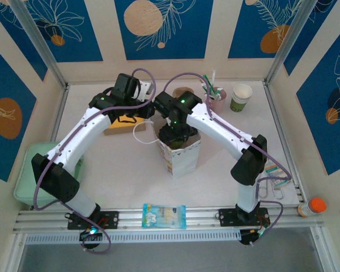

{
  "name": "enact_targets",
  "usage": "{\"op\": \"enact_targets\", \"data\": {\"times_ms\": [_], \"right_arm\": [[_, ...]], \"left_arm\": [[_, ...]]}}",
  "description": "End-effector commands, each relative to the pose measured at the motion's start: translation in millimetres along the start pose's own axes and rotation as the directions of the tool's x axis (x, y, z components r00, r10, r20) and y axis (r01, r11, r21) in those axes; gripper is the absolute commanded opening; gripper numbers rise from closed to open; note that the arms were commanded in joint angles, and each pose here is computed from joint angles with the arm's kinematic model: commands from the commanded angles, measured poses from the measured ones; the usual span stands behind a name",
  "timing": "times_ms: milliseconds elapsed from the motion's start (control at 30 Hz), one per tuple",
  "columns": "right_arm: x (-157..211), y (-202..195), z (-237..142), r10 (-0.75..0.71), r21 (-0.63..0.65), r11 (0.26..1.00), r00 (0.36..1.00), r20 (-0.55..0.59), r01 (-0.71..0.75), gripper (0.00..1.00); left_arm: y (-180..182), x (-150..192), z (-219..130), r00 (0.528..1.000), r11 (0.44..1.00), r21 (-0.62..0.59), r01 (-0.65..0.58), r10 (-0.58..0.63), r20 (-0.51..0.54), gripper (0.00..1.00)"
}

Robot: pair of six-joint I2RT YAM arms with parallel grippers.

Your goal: Pack the takeout coffee

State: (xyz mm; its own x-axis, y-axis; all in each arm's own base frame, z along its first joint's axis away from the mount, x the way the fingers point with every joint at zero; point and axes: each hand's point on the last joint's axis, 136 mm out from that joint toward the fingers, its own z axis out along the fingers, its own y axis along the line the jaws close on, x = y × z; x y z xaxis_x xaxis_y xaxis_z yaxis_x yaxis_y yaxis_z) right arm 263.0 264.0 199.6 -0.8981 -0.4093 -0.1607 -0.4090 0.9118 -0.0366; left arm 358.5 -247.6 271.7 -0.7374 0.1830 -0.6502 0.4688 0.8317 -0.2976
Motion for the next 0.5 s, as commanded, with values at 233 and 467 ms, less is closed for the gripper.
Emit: {"op": "enact_targets", "data": {"times_ms": [233,467], "right_arm": [[14,-4,2,-0.013,0.042,0.999,0.999,-0.049,0.015,0.44],[15,4,9,-0.010,-0.035,0.999,0.999,-0.050,0.008,0.44]], "left_arm": [[-11,-8,-15,1.000,1.000,0.028,0.005,-0.006,0.029,0.16],[-12,-9,-18,0.999,1.000,0.029,0.003,-0.004,0.035,0.15]]}}
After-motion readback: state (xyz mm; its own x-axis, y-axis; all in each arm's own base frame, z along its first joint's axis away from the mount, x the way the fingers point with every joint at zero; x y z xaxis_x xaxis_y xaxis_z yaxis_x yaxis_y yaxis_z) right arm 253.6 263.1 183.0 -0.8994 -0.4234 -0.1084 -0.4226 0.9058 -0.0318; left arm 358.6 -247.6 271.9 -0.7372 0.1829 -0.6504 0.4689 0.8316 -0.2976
